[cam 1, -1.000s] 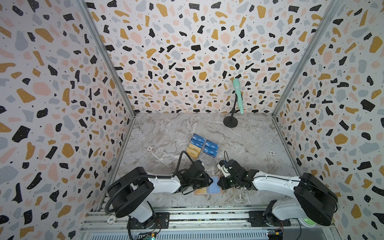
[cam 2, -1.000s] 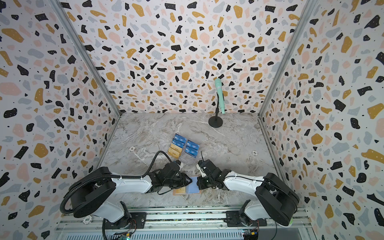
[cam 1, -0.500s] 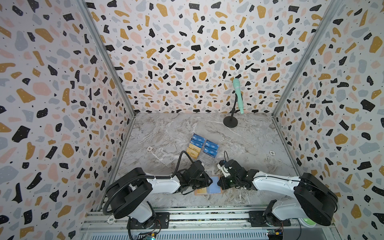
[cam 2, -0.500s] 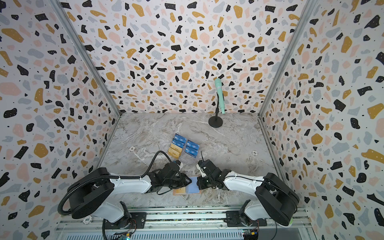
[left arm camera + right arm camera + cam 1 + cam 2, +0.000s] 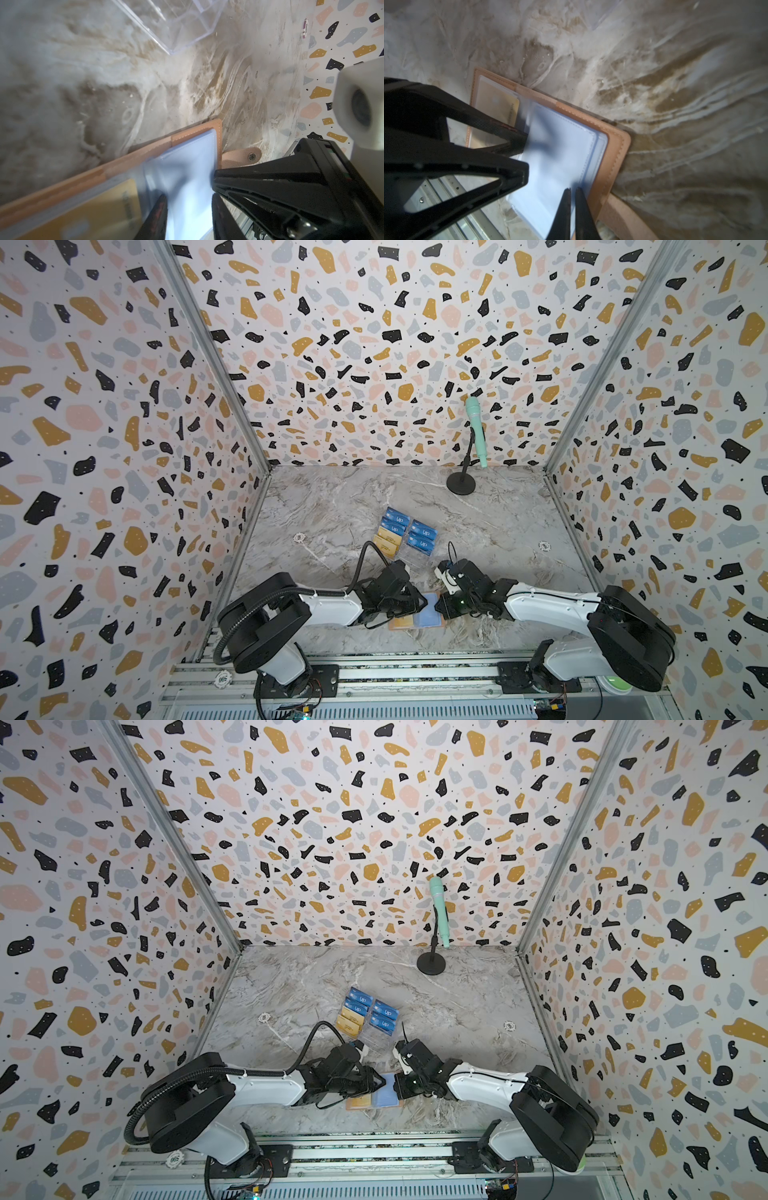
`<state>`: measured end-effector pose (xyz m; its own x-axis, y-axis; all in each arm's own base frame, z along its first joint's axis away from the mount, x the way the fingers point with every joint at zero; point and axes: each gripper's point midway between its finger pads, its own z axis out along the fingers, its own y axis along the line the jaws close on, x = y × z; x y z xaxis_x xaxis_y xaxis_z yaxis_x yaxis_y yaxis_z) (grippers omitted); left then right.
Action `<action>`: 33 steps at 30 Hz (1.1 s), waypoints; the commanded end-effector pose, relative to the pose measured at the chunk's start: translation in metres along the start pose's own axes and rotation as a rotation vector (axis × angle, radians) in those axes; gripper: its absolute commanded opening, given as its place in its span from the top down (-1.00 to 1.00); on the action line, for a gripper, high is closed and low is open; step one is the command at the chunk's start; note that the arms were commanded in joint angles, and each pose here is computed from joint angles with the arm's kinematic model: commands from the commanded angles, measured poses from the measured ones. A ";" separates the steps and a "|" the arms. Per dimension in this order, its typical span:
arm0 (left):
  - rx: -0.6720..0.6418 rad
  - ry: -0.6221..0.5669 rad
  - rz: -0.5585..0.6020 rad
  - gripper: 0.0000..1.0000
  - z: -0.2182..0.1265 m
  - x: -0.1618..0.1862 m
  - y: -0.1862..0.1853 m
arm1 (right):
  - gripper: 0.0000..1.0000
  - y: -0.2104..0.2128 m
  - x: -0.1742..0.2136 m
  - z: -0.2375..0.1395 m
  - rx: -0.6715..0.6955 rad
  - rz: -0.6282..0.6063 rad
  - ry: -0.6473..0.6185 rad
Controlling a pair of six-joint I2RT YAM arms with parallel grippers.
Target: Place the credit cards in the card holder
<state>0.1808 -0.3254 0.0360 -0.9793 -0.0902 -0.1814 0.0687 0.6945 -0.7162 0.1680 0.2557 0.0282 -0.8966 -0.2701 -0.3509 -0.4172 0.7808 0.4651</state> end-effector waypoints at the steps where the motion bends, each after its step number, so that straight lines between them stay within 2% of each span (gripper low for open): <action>1: 0.066 0.013 0.002 0.24 0.003 0.004 -0.013 | 0.81 -0.006 0.007 0.002 0.023 0.012 0.025; 19: 0.186 -0.014 -0.117 0.27 0.003 0.010 -0.010 | 0.82 -0.005 0.004 0.002 0.018 0.015 0.016; 33: 0.147 -0.047 -0.107 0.77 0.003 0.006 0.000 | 0.81 0.004 -0.009 -0.012 -0.003 0.012 -0.047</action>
<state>0.1745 -0.3274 0.0297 -0.9758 -0.1948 -0.0988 -0.0309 0.5710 -0.8204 0.1711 0.2575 0.0382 -0.8935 -0.2463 -0.3756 -0.4143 0.7749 0.4773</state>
